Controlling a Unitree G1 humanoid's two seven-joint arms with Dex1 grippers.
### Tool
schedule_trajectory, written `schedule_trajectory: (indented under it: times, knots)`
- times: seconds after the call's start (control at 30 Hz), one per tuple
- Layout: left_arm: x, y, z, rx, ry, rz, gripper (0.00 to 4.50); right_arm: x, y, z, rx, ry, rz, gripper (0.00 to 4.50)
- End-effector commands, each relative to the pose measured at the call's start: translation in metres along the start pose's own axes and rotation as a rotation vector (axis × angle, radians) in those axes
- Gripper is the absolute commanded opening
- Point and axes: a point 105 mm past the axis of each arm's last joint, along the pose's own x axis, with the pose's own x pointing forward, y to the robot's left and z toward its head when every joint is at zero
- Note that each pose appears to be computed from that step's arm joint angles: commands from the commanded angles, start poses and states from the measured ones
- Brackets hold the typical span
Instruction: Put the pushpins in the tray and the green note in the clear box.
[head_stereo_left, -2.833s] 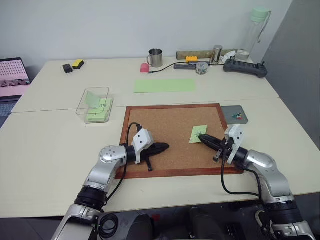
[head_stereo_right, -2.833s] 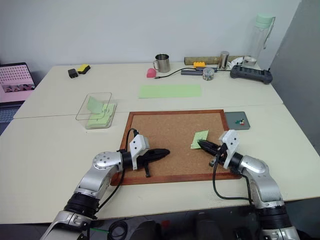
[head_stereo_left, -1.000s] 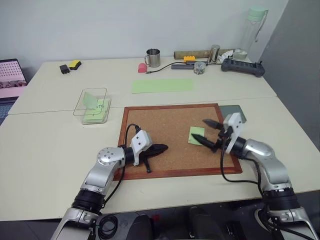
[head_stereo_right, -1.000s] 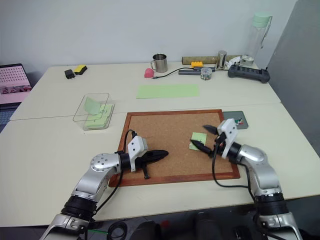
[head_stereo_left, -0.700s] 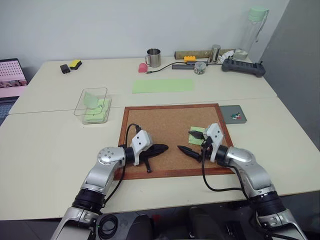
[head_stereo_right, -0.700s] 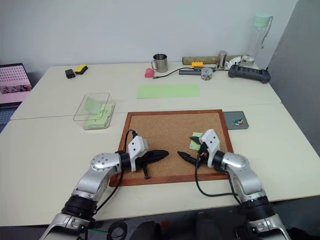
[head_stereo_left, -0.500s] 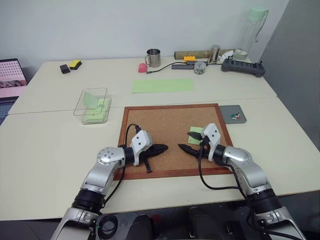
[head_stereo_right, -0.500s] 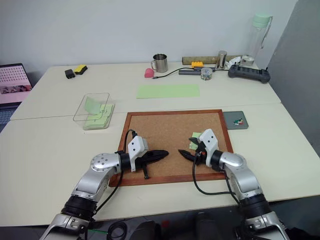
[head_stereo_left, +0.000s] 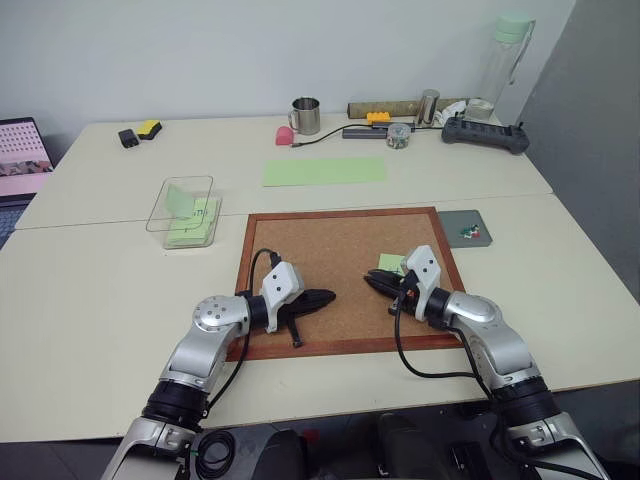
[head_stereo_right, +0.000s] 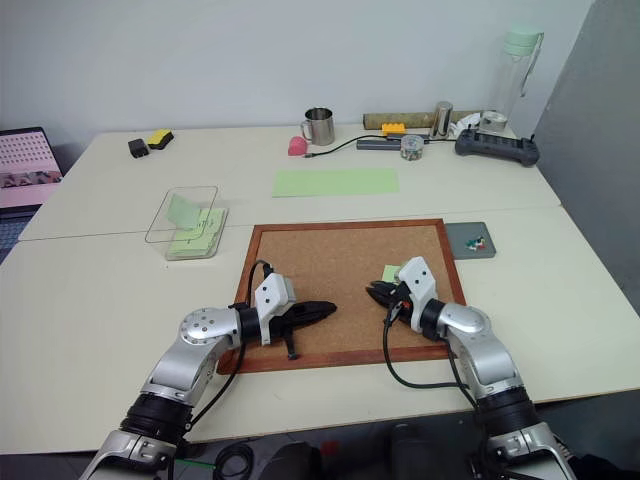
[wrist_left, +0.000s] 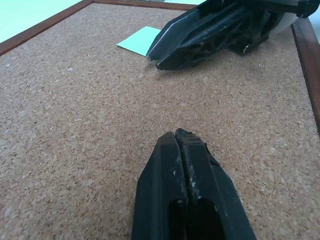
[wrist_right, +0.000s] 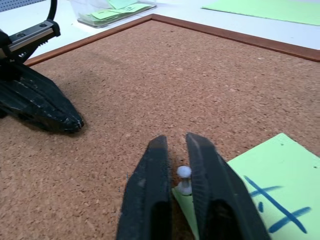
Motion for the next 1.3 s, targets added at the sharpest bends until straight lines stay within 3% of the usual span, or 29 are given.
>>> schedule_trajectory:
  times: [0.03,0.2,0.37,0.57,0.7,0.97,1.13,1.3]
  knots:
    - [-0.001,-0.008,-0.020,-0.049,0.065,-0.018,0.00,-0.003,-0.008,0.008,-0.023,-0.020,-0.028,0.03]
    - [-0.001,-0.008,-0.020,-0.049,0.066,-0.017,0.00,-0.004,-0.009,0.025,-0.036,-0.066,-0.037,0.03]
    - [-0.001,-0.008,-0.021,-0.054,0.068,-0.015,0.00,-0.005,0.005,0.059,-0.070,-0.177,0.029,0.03]
    - [0.000,-0.006,-0.019,-0.062,0.063,-0.008,0.00,-0.011,0.005,0.058,-0.200,-0.131,0.044,0.03]
    - [0.005,0.001,0.002,-0.150,-0.026,0.014,0.00,-0.014,-0.005,0.059,-0.307,-0.106,0.022,0.03]
    - [0.005,0.025,0.073,-0.448,-0.318,0.019,1.49,-0.019,-0.006,0.046,-0.522,-0.021,0.092,0.00]
    - [0.003,0.027,0.101,-0.556,-0.410,-0.042,2.36,-0.021,0.001,0.046,-0.650,-0.012,0.169,0.00]
    - [0.002,0.027,0.106,-0.600,-0.428,-0.056,3.37,-0.023,0.007,0.052,-0.800,-0.029,0.225,0.00]
